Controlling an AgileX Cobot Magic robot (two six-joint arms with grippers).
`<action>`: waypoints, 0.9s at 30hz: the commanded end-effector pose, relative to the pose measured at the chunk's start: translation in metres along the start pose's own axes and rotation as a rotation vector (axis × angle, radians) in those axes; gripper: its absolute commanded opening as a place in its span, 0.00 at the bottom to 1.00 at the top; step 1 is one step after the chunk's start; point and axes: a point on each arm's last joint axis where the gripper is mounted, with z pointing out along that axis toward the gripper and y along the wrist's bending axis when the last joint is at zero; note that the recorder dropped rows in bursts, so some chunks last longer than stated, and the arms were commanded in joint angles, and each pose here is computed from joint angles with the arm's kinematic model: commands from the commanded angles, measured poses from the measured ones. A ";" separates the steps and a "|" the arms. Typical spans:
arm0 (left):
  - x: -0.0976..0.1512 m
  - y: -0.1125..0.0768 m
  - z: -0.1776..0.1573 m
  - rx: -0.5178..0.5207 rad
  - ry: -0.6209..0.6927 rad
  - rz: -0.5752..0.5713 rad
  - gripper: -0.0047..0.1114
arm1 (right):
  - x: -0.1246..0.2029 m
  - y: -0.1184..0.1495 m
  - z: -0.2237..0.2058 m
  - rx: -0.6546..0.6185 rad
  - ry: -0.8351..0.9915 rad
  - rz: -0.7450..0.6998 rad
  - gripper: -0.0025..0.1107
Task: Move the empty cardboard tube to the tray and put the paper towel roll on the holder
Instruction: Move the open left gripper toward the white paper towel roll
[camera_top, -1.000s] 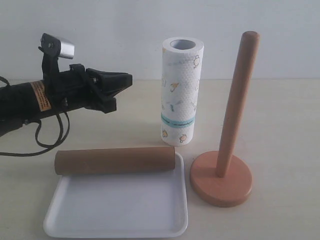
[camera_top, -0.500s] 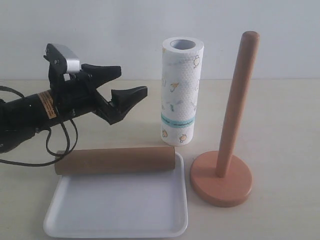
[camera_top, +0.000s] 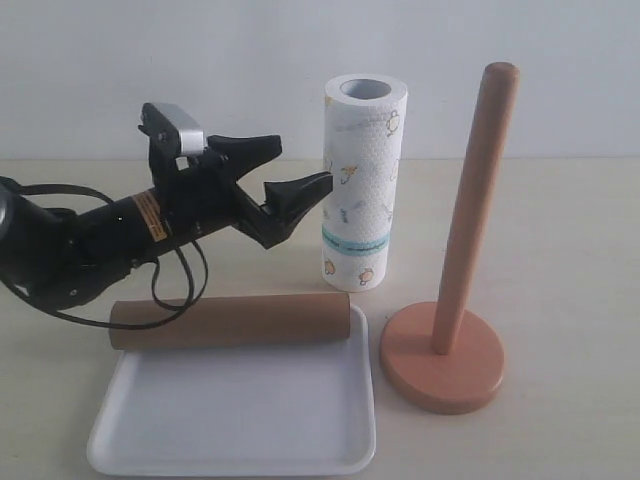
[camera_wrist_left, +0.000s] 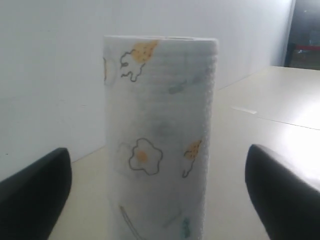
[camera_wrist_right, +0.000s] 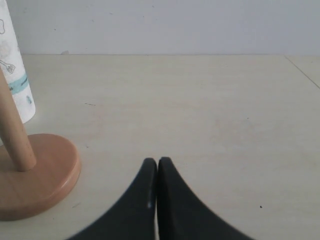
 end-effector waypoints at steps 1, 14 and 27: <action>0.009 -0.002 0.014 0.028 0.012 0.010 0.79 | -0.001 0.000 0.000 0.004 -0.013 -0.008 0.02; 0.030 0.009 0.034 0.031 0.023 0.015 0.79 | -0.001 0.000 0.000 0.004 -0.013 -0.008 0.02; 0.028 0.005 0.034 0.072 -0.007 -0.085 0.79 | -0.001 0.000 0.000 0.004 -0.013 -0.008 0.02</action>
